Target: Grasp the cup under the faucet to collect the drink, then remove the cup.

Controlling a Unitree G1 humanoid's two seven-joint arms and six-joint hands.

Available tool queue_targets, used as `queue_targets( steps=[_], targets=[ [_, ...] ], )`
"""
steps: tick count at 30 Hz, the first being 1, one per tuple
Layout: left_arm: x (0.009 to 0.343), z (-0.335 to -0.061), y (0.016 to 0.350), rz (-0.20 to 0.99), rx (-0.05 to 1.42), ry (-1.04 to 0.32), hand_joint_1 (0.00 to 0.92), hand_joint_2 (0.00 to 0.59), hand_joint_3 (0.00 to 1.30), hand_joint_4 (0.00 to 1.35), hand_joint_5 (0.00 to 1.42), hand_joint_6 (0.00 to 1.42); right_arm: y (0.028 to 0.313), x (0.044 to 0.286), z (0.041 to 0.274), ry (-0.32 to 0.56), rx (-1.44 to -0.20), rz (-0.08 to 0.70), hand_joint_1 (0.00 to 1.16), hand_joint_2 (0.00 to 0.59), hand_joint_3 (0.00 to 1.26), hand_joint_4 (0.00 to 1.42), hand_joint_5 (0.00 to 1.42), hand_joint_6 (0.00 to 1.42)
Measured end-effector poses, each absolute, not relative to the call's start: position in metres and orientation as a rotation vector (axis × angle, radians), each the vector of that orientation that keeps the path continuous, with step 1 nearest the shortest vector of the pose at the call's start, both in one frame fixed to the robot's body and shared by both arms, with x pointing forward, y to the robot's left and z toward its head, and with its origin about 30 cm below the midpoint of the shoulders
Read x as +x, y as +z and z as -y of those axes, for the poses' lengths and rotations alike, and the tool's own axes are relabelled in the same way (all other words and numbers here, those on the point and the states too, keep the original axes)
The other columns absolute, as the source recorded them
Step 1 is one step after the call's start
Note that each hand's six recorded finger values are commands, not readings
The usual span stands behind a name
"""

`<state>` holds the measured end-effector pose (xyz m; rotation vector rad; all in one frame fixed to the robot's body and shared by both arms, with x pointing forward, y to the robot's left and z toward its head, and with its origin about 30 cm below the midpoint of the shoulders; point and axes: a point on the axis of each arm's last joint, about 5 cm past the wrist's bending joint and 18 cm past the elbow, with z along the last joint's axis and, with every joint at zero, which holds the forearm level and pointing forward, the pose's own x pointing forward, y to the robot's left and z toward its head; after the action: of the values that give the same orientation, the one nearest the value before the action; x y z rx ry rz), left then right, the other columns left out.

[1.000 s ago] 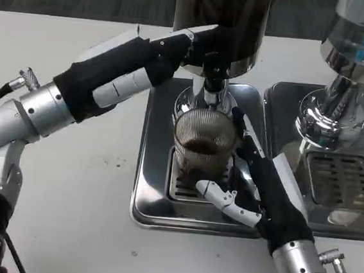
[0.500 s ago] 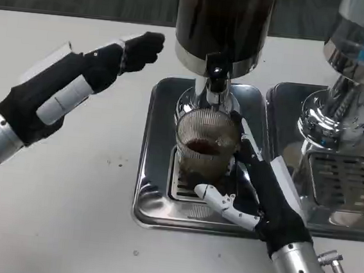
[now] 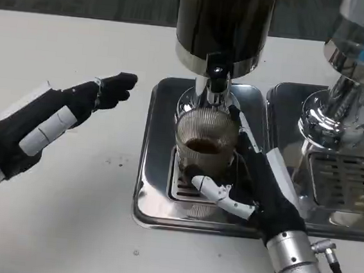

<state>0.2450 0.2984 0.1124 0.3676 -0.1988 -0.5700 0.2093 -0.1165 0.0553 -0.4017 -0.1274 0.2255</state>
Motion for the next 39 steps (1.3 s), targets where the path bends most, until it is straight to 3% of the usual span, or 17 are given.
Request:
queue_targets(
  steps=[9,16,25,30,39],
  targets=[
    [0.237,-0.303,0.106,0.163,0.361,-0.551,0.000,0.098,0.22,0.12,0.12,0.09,0.056,0.215,0.108,0.202,-0.419,0.125,0.66,0.215,0.00,0.00,0.00,0.08],
    [0.233,-0.307,0.104,0.144,0.365,-0.541,0.000,0.094,0.25,0.14,0.12,0.09,0.055,0.217,0.103,0.202,-0.474,0.116,0.72,0.214,0.00,0.04,0.14,0.22],
    [0.230,-0.308,0.103,0.131,0.365,-0.537,0.000,0.094,0.26,0.17,0.14,0.11,0.055,0.219,0.095,0.162,-0.536,0.118,0.73,0.212,0.11,0.21,0.32,0.48],
    [0.229,-0.308,0.103,0.130,0.364,-0.533,0.000,0.102,0.26,0.18,0.15,0.11,0.055,0.218,0.088,0.135,-0.548,0.111,0.73,0.212,0.25,0.35,0.48,0.72],
    [0.226,-0.309,0.100,0.114,0.360,-0.530,0.000,0.111,0.26,0.19,0.16,0.12,0.051,0.212,0.082,0.060,-0.557,0.137,0.73,0.212,0.37,0.48,0.62,0.92]
  ],
)
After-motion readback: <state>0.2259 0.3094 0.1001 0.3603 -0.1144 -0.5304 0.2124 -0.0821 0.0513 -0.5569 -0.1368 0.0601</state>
